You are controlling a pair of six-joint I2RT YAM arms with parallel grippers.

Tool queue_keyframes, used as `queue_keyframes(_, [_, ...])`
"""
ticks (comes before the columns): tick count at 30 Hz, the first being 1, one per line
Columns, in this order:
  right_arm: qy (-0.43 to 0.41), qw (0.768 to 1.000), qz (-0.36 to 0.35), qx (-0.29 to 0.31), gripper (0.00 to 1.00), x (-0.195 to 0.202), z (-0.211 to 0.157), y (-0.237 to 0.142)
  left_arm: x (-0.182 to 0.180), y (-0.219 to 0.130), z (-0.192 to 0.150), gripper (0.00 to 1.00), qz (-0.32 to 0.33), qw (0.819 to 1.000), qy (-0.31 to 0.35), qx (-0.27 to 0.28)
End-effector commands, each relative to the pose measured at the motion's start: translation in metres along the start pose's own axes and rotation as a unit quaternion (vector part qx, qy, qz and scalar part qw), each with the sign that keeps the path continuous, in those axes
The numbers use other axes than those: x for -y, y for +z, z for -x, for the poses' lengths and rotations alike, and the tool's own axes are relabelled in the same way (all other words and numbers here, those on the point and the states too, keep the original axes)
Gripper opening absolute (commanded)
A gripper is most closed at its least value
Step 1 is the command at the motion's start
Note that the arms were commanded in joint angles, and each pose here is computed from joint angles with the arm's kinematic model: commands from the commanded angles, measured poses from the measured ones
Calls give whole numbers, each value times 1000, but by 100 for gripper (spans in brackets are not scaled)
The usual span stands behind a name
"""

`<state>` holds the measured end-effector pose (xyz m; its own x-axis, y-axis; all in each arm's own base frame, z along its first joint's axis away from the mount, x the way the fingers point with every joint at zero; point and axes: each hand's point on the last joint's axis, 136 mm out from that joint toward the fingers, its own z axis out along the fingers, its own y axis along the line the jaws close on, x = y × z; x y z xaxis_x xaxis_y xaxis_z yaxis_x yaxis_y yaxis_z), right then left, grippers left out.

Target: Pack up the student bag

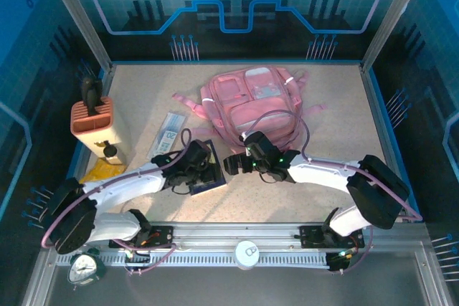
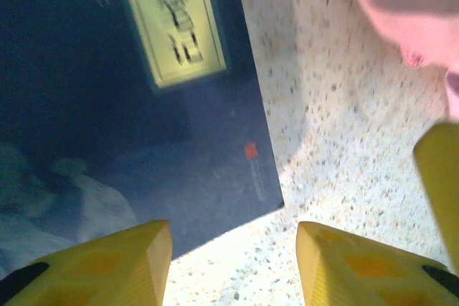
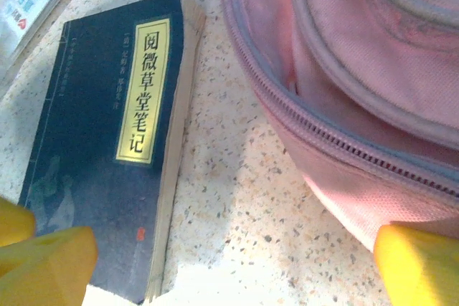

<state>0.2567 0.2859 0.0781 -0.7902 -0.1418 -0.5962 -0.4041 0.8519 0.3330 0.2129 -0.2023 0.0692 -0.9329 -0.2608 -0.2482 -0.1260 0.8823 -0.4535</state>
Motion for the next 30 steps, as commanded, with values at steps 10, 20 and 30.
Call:
queue_keyframes(10, [2,997,30,-73,100,-45,-12,-11,-84,-19,34,52,94,993,-61,48])
queue_keyframes(20, [-14,991,-3,-135,80,-68,-17,32,-104,-8,21,50,74,988,-126,56])
queue_keyframes(30, [-21,986,11,-165,74,-73,-29,70,-98,6,13,47,35,989,-141,38])
